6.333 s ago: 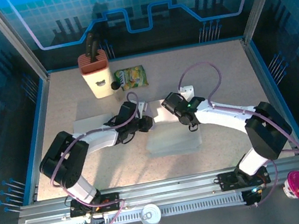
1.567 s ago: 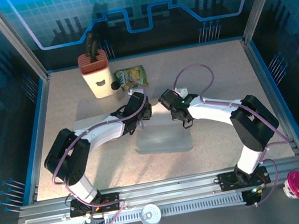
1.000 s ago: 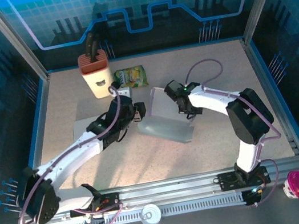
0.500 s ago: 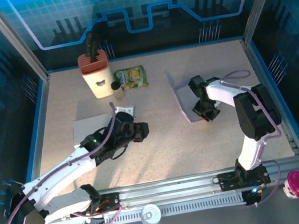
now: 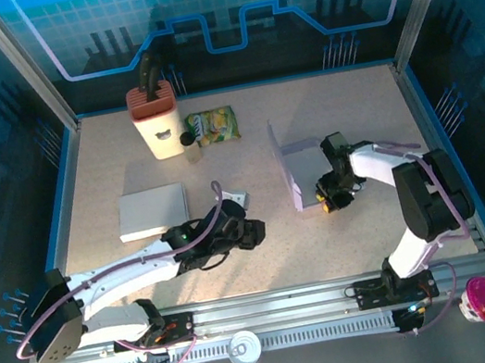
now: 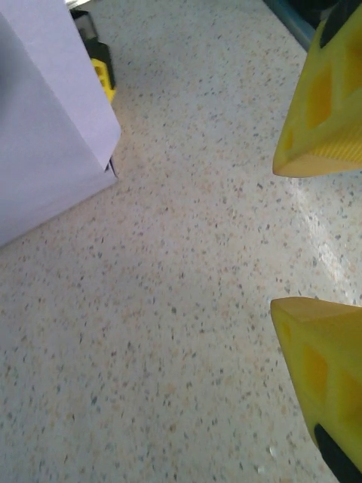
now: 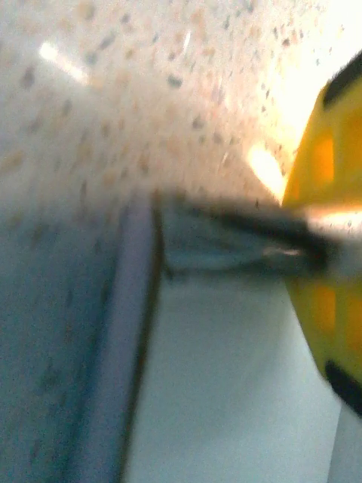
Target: Fold the paper box
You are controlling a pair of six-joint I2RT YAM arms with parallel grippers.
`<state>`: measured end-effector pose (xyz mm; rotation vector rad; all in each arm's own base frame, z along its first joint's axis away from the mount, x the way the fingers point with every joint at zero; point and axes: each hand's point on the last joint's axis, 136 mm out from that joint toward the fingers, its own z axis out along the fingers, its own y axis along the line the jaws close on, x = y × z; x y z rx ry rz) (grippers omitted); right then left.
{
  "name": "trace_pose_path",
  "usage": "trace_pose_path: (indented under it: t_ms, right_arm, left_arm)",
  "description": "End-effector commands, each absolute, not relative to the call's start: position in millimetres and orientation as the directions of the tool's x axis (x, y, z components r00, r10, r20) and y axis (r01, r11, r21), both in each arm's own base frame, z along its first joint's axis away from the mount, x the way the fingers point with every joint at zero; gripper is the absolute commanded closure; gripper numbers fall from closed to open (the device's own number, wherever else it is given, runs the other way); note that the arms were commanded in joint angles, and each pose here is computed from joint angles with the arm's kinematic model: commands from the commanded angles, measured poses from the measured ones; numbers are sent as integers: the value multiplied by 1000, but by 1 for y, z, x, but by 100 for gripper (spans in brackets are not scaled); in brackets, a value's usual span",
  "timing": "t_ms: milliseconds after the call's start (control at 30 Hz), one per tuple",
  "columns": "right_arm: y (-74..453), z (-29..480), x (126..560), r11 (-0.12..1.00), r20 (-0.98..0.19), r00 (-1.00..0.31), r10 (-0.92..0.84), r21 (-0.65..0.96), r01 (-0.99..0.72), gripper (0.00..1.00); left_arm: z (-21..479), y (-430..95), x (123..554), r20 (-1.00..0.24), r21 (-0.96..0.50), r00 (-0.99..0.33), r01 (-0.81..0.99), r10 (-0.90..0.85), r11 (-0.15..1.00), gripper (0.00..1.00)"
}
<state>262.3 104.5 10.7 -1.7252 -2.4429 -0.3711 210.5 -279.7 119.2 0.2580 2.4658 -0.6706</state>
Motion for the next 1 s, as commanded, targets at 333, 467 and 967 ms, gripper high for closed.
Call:
trace_pose_path:
  t_ms: [333, 467, 967]
  right_arm:
    - [77, 138, 262, 504, -82, -525, 847, 433, 747, 15]
    - [99, 189, 289, 788, -350, -745, 568, 495, 368, 22]
    - [197, 215, 303, 933, -500, -863, -75, 271, -238, 22]
  left_arm:
    - [139, -280, 216, -623, -433, -782, 330, -13, 839, 52]
    - [165, -272, 209, -660, -464, -750, 369, -37, 806, 51]
    - [201, -227, 171, -669, -510, -741, 399, -60, 761, 49]
